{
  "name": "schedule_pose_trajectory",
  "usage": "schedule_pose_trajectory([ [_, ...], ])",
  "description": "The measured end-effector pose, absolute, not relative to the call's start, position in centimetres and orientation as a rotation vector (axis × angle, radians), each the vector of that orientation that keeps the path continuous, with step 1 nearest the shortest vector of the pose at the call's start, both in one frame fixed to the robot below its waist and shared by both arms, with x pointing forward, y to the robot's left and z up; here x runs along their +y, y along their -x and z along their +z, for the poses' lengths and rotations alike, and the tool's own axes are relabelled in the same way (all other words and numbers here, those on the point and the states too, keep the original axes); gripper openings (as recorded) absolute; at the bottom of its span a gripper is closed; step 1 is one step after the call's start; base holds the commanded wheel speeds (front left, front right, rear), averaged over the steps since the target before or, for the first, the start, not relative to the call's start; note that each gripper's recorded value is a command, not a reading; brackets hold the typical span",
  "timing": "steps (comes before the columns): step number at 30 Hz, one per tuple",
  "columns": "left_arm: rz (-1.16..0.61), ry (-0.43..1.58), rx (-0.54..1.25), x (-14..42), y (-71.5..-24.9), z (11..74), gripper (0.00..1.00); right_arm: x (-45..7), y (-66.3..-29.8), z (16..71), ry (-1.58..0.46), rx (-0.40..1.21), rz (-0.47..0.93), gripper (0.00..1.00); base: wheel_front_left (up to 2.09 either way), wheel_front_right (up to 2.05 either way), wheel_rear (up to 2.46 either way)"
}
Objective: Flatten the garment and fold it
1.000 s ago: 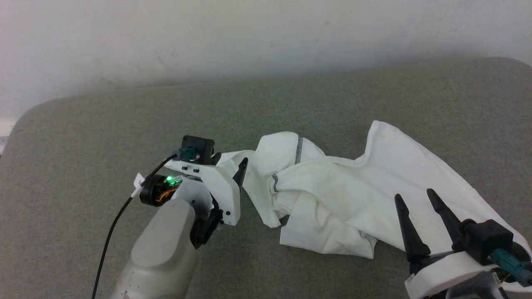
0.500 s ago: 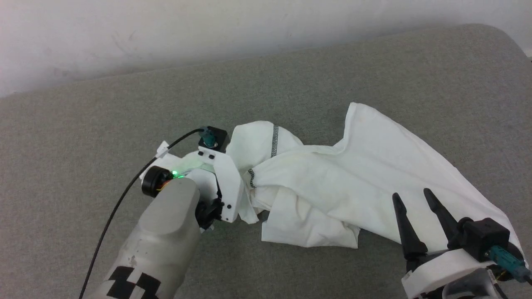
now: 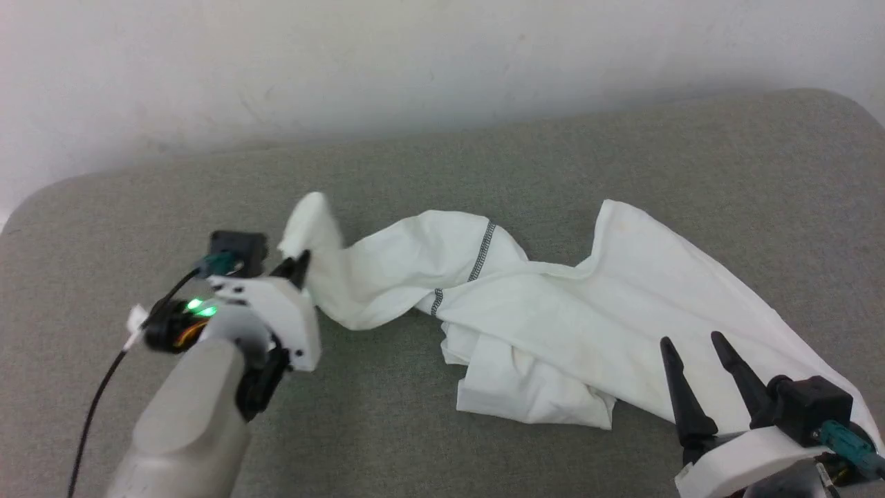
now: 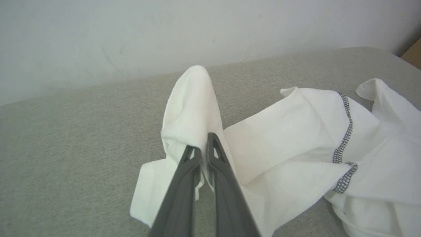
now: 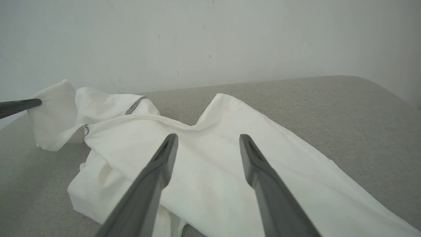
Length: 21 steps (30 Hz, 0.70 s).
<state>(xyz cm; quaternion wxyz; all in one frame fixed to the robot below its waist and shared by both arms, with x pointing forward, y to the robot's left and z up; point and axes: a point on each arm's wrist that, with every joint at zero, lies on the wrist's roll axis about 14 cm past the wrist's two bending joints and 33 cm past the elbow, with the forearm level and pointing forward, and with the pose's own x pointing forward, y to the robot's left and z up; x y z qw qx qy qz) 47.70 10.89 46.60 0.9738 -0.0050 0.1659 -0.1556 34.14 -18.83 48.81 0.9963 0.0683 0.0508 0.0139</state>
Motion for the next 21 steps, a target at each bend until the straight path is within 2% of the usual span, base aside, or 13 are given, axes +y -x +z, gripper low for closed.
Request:
schedule_pose_trajectory([
  [4,-0.109,0.034,0.301,18.2,-44.7,46.5,0.0,-18.3,-33.8,48.7,-0.146,0.106,0.044,1.0,0.0,0.0,0.0],
  [10,0.234,0.095,0.413,27.8,-35.8,43.6,0.0,-17.5,-33.7,48.9,-0.156,0.101,0.07,1.0,0.0,0.0,0.0],
  [14,0.389,0.131,0.507,31.1,-30.3,41.7,0.0,-17.1,-33.7,49.1,-0.155,0.096,0.086,1.0,0.0,0.0,0.0],
  [17,0.433,0.164,0.565,31.6,-28.0,40.4,0.0,-16.8,-33.7,49.1,-0.156,0.099,0.095,1.0,0.0,0.0,0.0],
  [18,0.433,0.179,0.568,31.4,-27.8,40.2,0.27,-16.7,-33.7,49.1,-0.156,0.1,0.096,1.0,0.0,0.0,0.0],
  [19,0.43,0.188,0.555,31.1,-27.9,40.4,1.0,-16.7,-33.7,49.1,-0.156,0.1,0.096,1.0,0.0,0.0,0.0],
  [21,0.415,0.201,0.501,30.3,-28.6,41.2,1.0,-16.8,-33.8,49.2,-0.155,0.098,0.096,1.0,0.0,0.0,0.0],
])
